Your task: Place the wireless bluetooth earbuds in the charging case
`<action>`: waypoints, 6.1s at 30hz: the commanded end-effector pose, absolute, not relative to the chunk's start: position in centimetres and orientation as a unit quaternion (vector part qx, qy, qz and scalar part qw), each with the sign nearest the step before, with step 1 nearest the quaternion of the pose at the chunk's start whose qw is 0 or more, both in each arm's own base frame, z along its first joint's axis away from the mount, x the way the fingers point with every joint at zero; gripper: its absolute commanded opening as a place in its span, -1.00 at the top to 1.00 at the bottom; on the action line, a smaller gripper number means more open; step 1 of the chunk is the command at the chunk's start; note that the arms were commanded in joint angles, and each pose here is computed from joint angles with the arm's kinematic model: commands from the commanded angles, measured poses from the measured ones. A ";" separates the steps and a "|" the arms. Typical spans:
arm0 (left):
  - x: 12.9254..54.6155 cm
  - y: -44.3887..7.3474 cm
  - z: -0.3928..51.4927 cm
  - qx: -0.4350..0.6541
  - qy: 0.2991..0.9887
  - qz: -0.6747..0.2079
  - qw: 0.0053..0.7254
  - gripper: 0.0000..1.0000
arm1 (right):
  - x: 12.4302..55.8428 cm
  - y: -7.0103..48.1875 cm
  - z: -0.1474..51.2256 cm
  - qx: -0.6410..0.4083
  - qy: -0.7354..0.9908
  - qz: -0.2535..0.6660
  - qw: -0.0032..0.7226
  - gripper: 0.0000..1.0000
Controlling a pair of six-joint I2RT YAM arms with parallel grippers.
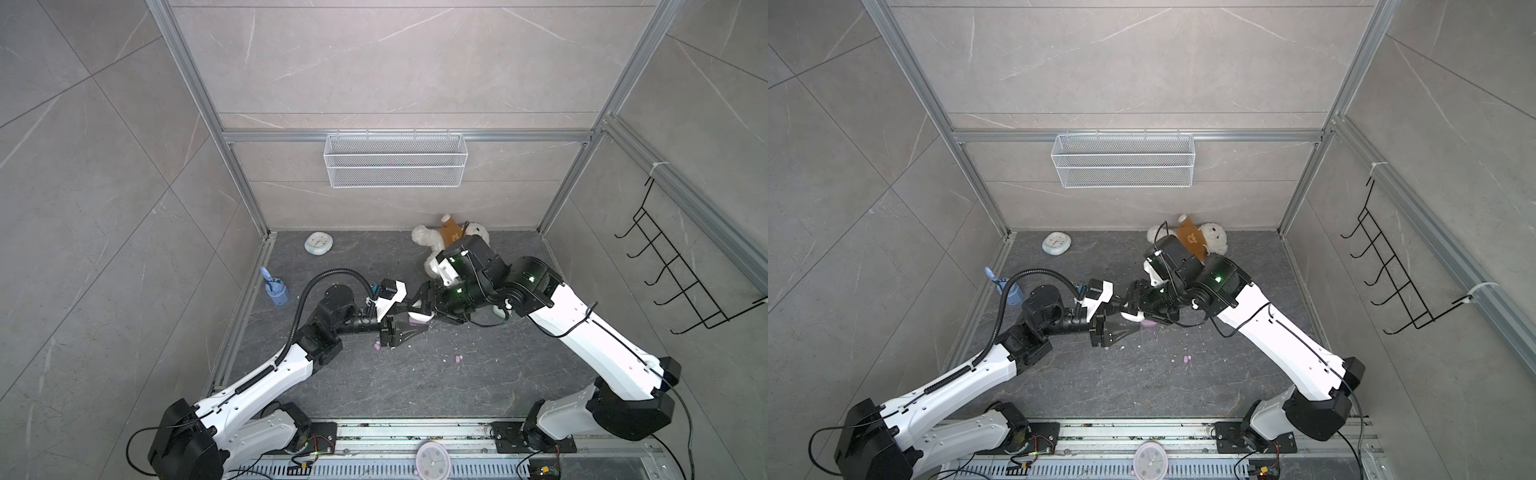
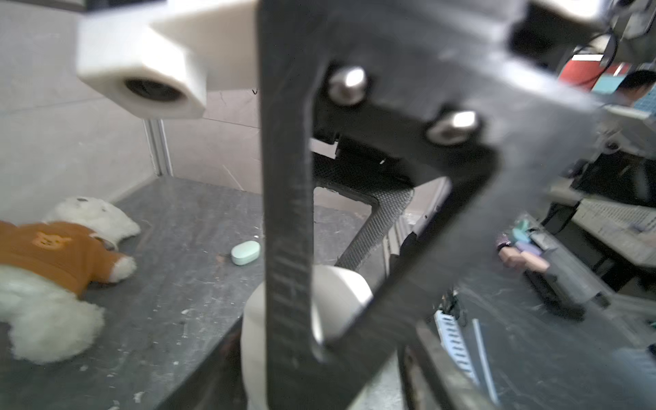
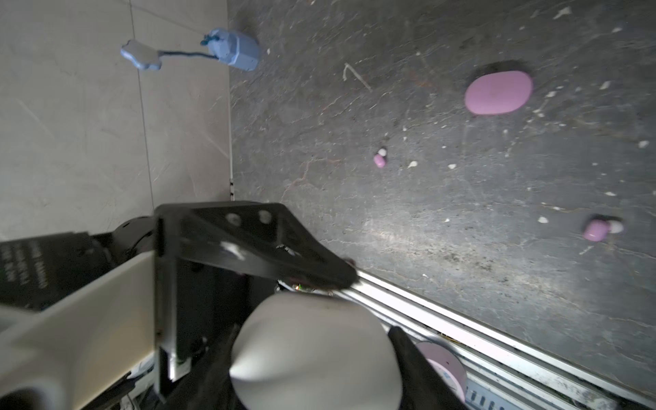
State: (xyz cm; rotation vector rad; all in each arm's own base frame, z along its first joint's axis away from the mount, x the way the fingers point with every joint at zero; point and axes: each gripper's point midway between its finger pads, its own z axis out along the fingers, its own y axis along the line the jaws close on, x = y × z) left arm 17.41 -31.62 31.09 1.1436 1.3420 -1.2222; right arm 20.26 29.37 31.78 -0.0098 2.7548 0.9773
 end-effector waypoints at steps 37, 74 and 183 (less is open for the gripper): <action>20.3 -24.9 27.0 0.318 0.699 -0.389 0.508 -1.00 | 21.4 5.9 2.9 0.259 0.963 -0.001 0.072 -0.67; 19.2 -20.8 26.2 0.250 0.734 -0.367 0.514 -1.00 | 35.8 26.2 3.7 -0.017 0.994 -0.035 0.103 -0.95; 17.6 -30.0 23.5 0.549 0.644 -0.332 0.418 -0.75 | 20.4 31.4 25.9 -0.103 0.922 0.366 0.067 0.07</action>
